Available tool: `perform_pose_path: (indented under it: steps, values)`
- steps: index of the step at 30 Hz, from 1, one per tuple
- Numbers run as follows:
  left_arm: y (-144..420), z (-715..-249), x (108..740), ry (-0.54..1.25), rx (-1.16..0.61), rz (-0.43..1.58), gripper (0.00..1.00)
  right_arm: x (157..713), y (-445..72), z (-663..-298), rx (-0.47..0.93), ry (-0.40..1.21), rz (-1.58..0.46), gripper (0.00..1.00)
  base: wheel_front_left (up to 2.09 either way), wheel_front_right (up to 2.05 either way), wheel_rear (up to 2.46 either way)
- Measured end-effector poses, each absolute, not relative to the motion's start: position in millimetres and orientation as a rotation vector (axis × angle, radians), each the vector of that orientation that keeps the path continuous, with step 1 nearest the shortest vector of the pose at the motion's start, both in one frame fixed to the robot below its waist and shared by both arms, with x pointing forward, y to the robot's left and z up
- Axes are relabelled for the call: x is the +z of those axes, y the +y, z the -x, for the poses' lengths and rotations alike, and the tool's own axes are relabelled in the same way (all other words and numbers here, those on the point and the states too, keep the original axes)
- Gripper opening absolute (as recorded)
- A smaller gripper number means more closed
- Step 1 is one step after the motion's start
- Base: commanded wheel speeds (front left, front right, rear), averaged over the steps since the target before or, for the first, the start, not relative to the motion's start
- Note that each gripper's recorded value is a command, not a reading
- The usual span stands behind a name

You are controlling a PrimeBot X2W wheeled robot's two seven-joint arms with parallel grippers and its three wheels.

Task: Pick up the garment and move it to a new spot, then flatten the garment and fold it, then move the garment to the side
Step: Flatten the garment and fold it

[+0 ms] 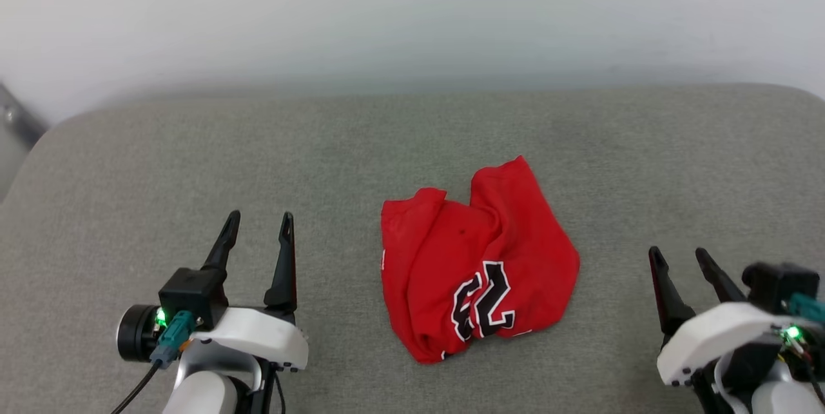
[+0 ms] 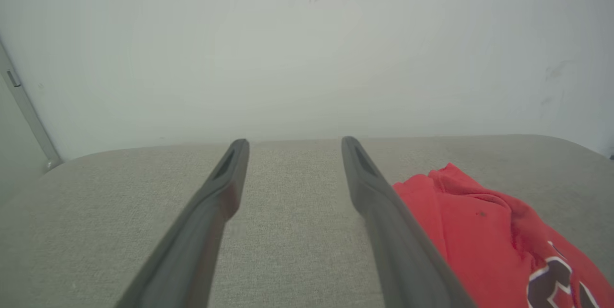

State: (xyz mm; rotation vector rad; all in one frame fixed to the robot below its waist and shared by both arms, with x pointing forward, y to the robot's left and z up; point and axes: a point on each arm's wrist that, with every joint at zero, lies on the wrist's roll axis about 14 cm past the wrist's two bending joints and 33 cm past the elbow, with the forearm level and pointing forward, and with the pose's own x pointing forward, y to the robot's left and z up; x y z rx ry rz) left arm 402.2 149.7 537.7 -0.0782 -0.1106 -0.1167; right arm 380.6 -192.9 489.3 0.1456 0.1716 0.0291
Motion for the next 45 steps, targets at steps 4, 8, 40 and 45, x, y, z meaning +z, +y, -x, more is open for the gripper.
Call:
perform_pose_path:
  steps: [4, 8, 40, 45]
  values:
    - [154, -407, 541, -0.129, -0.097, 0.089, 1.00, 466, -190, -406, 0.059, 0.332, -0.174, 1.00, 0.00, 0.00, 0.00]
    - [157, -410, 540, -0.140, -0.074, 0.105, 1.00, 446, -176, -434, 0.132, 0.518, -0.176, 1.00, 0.00, 0.00, 0.00]
    - [177, -406, 515, -0.090, -0.008, 0.114, 1.00, 495, -150, -509, 0.303, 0.593, 0.047, 0.00, 0.00, 0.00, 0.00]
    - [166, -401, 518, -0.092, -0.039, 0.119, 1.00, 507, -230, -473, 0.102, 0.537, 0.010, 0.00, 0.00, 0.00, 0.00]
